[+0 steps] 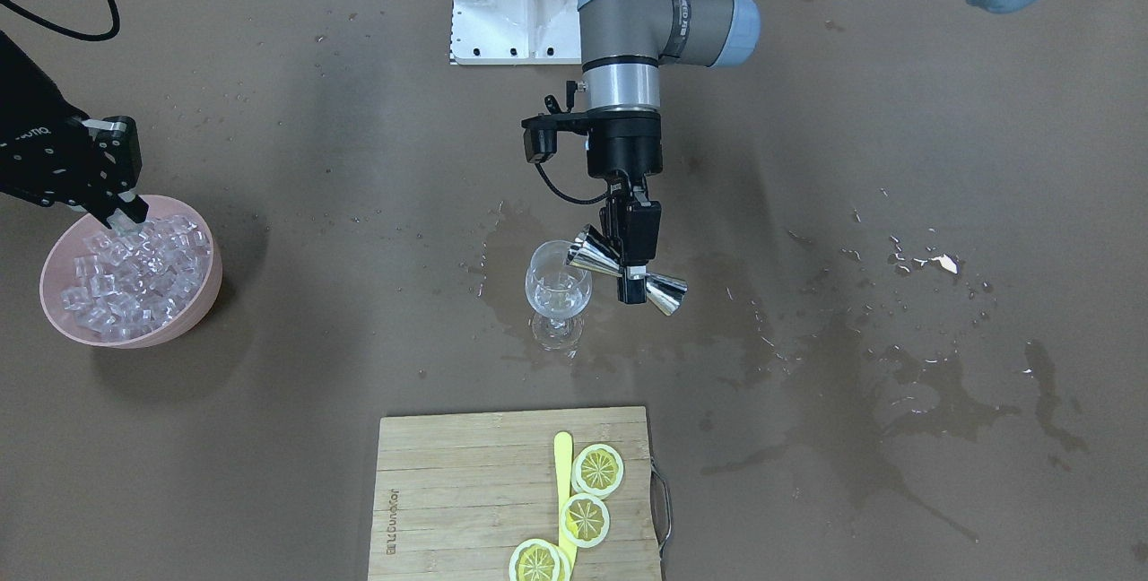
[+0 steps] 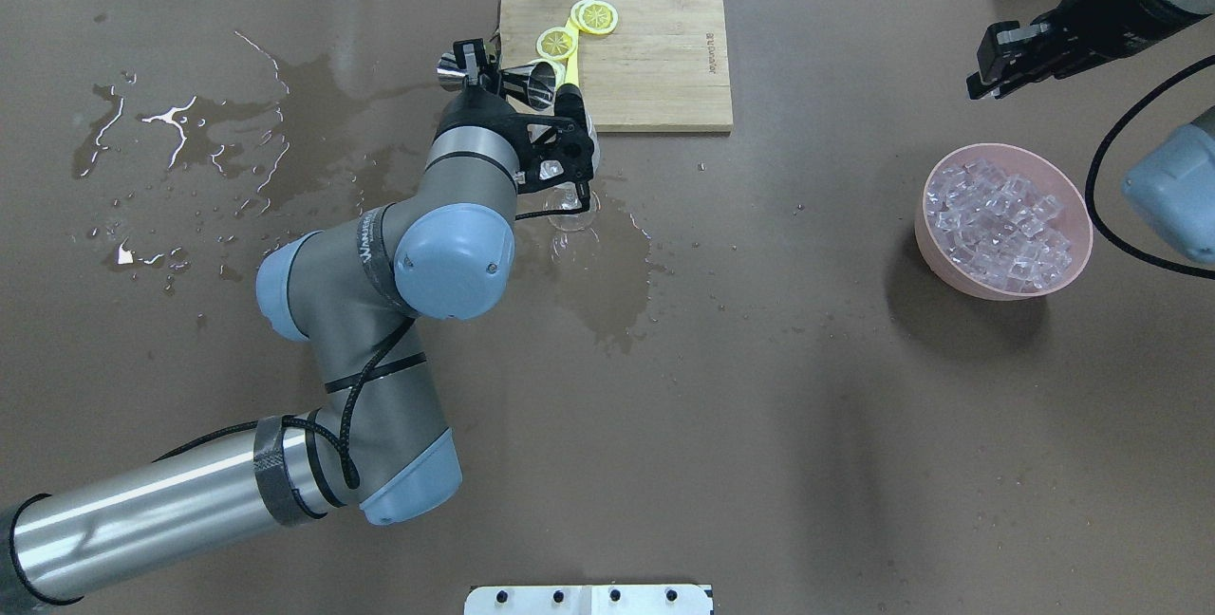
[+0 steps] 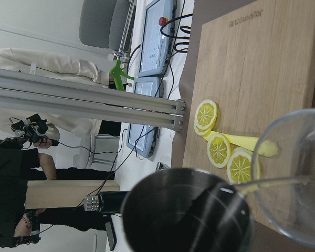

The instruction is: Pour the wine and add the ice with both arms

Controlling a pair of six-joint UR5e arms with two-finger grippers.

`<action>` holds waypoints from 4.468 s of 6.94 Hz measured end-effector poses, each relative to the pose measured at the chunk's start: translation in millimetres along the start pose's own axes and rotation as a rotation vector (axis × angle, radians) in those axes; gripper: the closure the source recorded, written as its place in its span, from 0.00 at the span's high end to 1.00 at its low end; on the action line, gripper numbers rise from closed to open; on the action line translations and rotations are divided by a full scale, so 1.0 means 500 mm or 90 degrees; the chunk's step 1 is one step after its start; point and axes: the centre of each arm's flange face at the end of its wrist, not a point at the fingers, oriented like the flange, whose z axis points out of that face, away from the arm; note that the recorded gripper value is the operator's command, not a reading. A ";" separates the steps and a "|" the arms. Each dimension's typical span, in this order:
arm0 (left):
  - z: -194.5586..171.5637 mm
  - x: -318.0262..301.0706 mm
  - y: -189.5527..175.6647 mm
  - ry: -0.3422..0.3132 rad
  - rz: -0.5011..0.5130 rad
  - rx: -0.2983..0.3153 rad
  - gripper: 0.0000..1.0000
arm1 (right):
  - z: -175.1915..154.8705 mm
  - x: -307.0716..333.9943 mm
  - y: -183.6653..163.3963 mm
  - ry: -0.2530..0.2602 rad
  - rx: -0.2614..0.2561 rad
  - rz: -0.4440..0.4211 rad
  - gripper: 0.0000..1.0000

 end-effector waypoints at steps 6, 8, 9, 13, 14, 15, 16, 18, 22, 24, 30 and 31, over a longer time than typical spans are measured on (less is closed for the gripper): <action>0.001 -0.010 -0.005 -0.025 0.073 -0.027 0.00 | -0.015 -0.035 -0.022 -0.008 0.014 -0.012 0.06; 0.002 -0.014 -0.012 -0.027 0.096 -0.041 0.00 | -0.008 -0.040 -0.030 -0.007 0.013 -0.013 0.06; 0.003 -0.014 -0.015 -0.029 0.108 -0.050 0.00 | -0.006 -0.047 -0.040 -0.007 0.013 -0.014 0.06; 0.003 -0.014 -0.020 -0.032 0.158 -0.065 0.00 | 0.001 -0.087 -0.080 -0.010 0.013 -0.010 0.07; 0.003 -0.010 -0.023 -0.035 0.163 -0.066 0.00 | 0.004 -0.096 -0.090 -0.011 0.012 -0.008 0.07; 0.001 -0.004 -0.027 -0.040 0.169 -0.068 0.00 | 0.010 -0.103 -0.093 -0.010 0.010 -0.008 0.07; -0.003 0.000 -0.036 -0.044 0.178 -0.070 0.00 | 0.019 -0.113 -0.097 -0.009 0.007 -0.010 0.07; -0.010 -0.003 -0.053 -0.047 0.212 -0.072 0.00 | 0.030 -0.159 -0.124 -0.013 0.005 -0.003 0.07; -0.049 -0.039 -0.046 -0.075 0.155 -0.019 0.00 | 0.050 -0.257 -0.167 -0.027 -0.004 0.017 0.07; -0.041 -0.054 0.011 -0.083 0.106 0.015 0.00 | 0.067 -0.292 -0.182 -0.025 -0.017 0.022 0.07; 0.051 -0.100 0.321 0.012 -0.081 0.058 0.00 | 0.148 -0.579 -0.164 0.016 -0.059 0.051 0.07; 0.062 -0.112 0.373 0.034 -0.130 0.056 0.00 | 0.164 -0.630 -0.151 0.016 -0.065 0.062 0.07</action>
